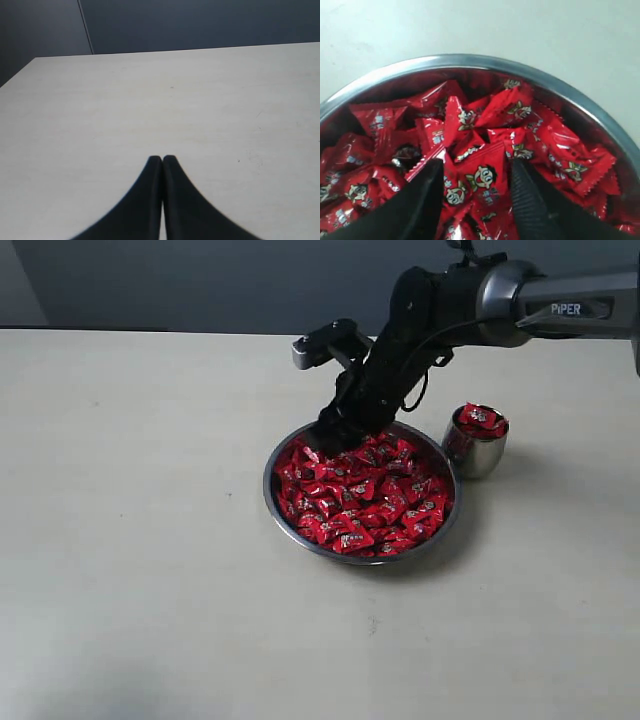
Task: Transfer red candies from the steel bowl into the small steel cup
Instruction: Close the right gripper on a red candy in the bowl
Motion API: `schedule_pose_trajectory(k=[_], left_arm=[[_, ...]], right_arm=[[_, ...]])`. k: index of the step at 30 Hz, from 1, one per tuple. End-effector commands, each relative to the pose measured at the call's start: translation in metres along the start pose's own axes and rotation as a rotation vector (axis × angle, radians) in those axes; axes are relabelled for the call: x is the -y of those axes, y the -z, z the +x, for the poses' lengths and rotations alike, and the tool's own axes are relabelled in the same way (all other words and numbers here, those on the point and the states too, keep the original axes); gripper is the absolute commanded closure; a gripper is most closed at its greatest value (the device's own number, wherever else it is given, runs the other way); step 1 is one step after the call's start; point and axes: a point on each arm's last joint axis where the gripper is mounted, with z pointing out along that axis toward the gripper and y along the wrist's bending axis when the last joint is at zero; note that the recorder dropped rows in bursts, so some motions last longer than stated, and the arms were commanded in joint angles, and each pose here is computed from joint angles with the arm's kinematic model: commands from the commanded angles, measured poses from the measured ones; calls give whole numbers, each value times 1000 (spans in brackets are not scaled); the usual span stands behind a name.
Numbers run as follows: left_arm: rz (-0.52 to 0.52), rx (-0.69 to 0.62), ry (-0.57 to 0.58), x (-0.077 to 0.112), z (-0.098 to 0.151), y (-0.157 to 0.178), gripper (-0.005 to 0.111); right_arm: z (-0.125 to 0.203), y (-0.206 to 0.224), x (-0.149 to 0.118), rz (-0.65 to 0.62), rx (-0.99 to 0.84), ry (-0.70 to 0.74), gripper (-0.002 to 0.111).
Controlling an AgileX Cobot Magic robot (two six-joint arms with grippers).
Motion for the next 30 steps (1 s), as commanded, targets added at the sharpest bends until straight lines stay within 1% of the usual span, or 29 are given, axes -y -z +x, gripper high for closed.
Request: schedule_pose_trajectory(k=[1, 13, 15, 17, 20, 22, 24, 30], left_arm=[[5, 11, -2, 0, 0, 0, 106], [5, 11, -2, 0, 0, 0, 106], [5, 11, -2, 0, 0, 0, 106], [5, 11, -2, 0, 0, 0, 106], [5, 11, -2, 0, 0, 0, 106], [5, 11, -2, 0, 0, 0, 106], [5, 11, -2, 0, 0, 0, 106], [5, 11, -2, 0, 0, 0, 106]], right_arm=[[1, -6, 2, 11, -4, 1, 66], [11, -30, 6, 4, -50, -9, 67], [11, -31, 6, 3, -54, -10, 70], [11, -31, 6, 5, -56, -7, 76], [12, -29, 6, 10, -66, 6, 88], [12, -27, 6, 13, -72, 16, 93], [10, -22, 5, 15, -67, 18, 96], [1, -2, 3, 27, -32, 9, 96]])
